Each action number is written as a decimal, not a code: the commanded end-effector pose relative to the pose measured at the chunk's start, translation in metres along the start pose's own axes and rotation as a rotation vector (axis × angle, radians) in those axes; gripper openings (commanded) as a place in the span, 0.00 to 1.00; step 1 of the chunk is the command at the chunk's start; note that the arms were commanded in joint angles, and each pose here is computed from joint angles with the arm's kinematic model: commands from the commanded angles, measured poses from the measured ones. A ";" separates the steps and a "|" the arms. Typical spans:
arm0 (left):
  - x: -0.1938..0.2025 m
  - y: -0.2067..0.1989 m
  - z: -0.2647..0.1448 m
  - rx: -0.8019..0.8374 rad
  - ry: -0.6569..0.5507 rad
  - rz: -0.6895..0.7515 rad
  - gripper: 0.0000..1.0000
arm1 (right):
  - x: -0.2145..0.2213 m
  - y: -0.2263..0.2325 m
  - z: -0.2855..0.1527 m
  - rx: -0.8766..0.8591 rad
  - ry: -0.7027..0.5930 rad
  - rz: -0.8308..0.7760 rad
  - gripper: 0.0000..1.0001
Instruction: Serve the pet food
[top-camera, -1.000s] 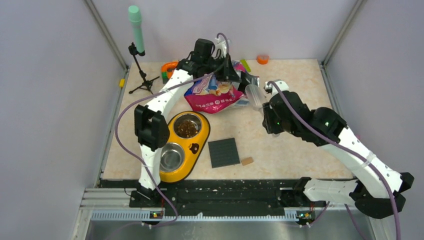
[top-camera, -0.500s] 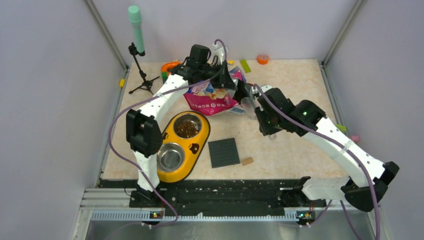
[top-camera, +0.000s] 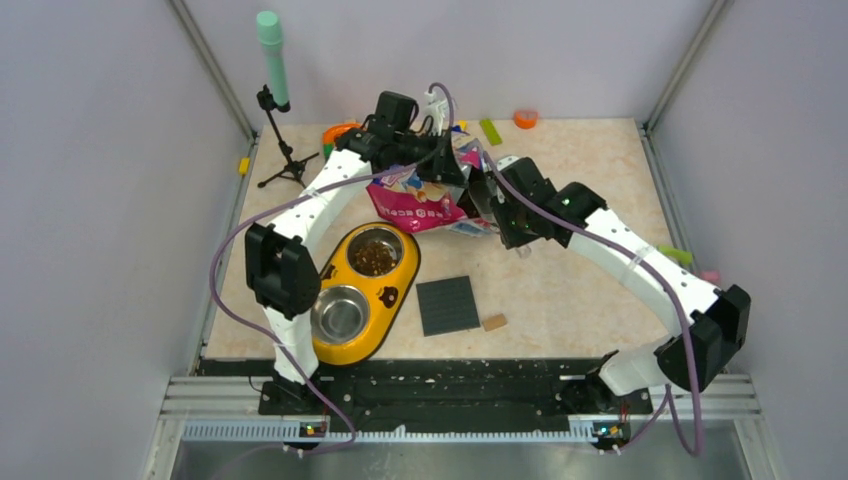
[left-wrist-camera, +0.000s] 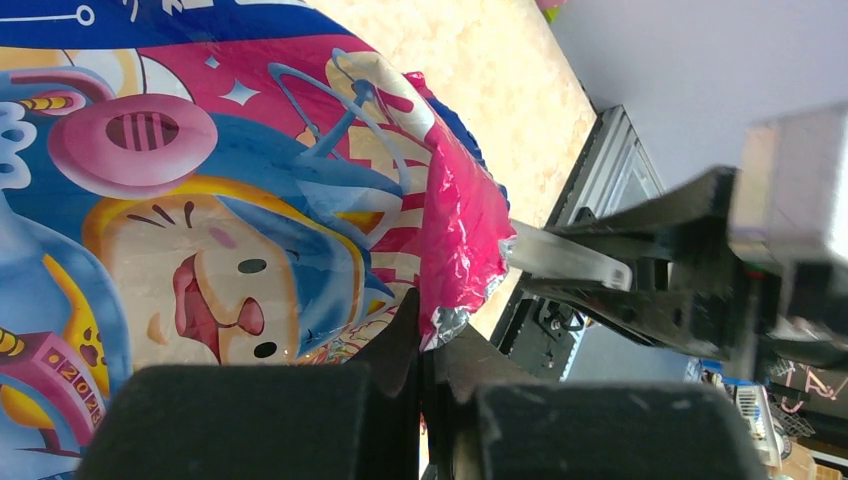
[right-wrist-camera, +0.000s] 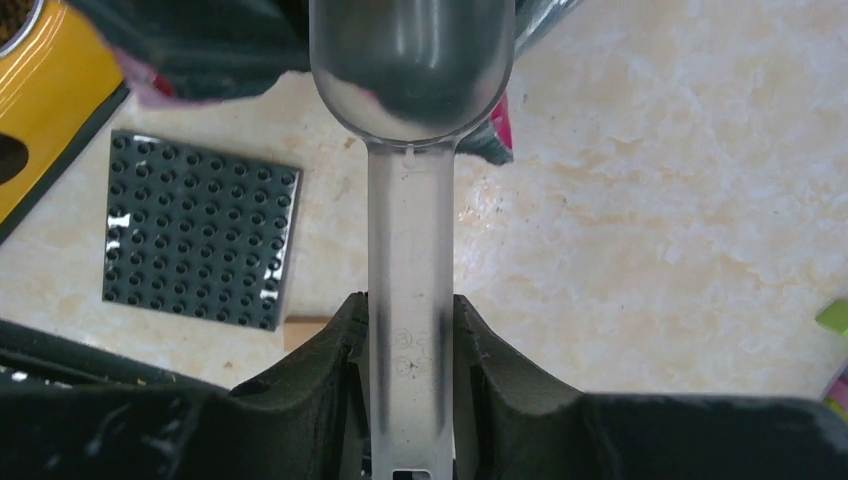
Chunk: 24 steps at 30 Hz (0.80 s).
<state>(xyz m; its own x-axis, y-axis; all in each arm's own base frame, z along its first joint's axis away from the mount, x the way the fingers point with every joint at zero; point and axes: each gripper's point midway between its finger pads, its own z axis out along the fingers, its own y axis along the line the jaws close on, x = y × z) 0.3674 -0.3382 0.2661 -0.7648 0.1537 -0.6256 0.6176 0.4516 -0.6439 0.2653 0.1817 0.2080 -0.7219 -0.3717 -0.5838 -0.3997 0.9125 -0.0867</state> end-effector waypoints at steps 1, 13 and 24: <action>-0.015 -0.034 -0.027 0.067 -0.056 0.087 0.00 | -0.030 -0.010 0.027 0.019 -0.095 0.061 0.00; -0.074 0.015 -0.004 0.063 -0.115 0.103 0.00 | -0.054 -0.015 0.083 -0.043 -0.104 0.137 0.00; -0.051 0.034 -0.025 -0.003 -0.082 0.062 0.00 | -0.021 0.036 0.075 -0.256 -0.023 0.161 0.00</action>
<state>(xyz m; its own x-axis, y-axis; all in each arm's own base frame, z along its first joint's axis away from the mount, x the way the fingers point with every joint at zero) 0.4223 -0.3280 0.2681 -0.7608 0.1254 -0.6368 0.6231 0.4156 -0.6626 0.3360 0.2098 0.1456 -0.7696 -0.2442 -0.5900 -0.3650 0.9264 0.0928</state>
